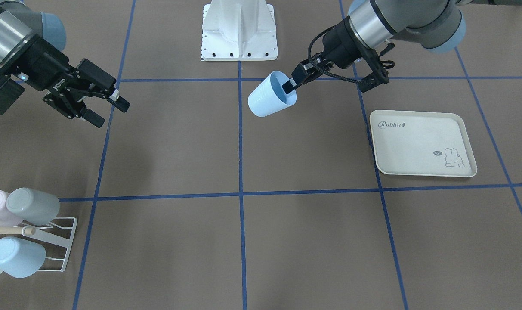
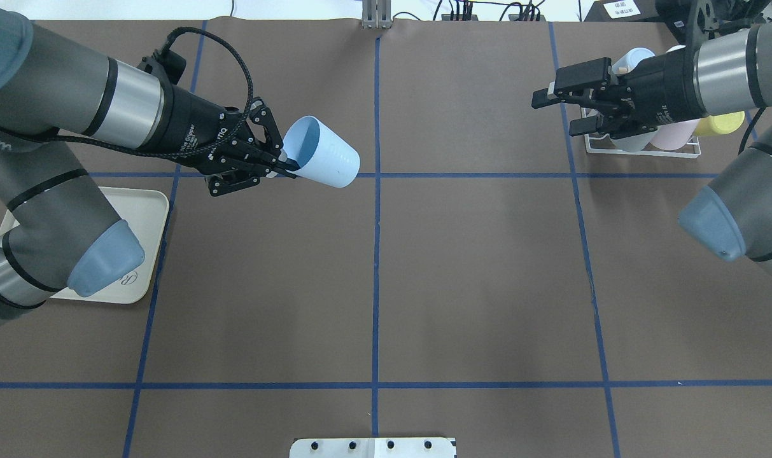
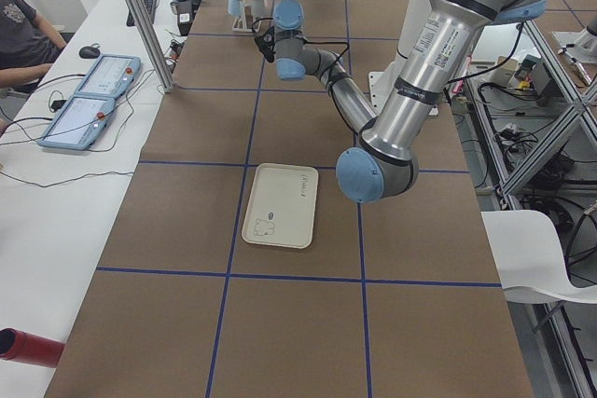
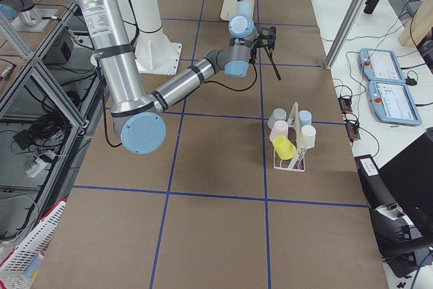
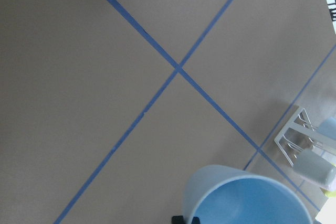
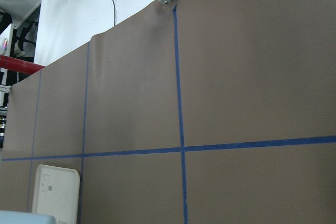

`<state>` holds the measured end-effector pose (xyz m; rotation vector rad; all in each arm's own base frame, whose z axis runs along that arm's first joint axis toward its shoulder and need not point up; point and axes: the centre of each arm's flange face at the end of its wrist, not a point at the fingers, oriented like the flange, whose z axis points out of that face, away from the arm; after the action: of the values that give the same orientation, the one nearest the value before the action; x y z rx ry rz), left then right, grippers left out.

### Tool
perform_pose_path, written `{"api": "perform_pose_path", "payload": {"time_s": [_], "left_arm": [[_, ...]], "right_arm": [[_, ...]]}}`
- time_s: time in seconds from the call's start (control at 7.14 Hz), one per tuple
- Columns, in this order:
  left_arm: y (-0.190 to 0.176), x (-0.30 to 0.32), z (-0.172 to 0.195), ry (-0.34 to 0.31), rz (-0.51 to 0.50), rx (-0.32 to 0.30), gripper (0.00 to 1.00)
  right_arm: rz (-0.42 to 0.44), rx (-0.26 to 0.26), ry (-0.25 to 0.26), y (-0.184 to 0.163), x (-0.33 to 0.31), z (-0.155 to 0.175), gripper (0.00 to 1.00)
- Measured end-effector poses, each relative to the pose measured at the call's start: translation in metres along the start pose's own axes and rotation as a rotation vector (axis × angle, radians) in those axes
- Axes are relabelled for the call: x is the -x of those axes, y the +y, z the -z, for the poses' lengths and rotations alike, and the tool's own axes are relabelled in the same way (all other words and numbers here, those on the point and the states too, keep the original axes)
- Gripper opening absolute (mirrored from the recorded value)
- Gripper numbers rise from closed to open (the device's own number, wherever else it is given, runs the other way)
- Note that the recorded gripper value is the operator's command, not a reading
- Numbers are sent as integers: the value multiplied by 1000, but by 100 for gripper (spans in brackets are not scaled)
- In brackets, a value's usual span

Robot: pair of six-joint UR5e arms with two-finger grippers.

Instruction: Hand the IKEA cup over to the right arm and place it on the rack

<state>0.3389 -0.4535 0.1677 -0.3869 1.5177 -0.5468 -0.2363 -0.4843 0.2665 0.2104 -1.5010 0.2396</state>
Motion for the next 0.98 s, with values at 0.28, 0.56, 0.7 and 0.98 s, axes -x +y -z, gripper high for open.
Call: {"api": "perform_pose_path", "payload": {"time_s": [0.28,0.56,0.7,0.98], "left_arm": [[-2,7,1,136,87,107,0],[-14,21,4,277,184,218,0],[-14,23,9,330,230,263,0],[-9,25,19,389,353,349,0]], "right_arm": [[-29,25,-151,16,8,7,98],[-56,57,-294,32,23,14,96],[-67,65,-365,41,32,11,94],[-87,74,-515,65,43,-1,96]]}}
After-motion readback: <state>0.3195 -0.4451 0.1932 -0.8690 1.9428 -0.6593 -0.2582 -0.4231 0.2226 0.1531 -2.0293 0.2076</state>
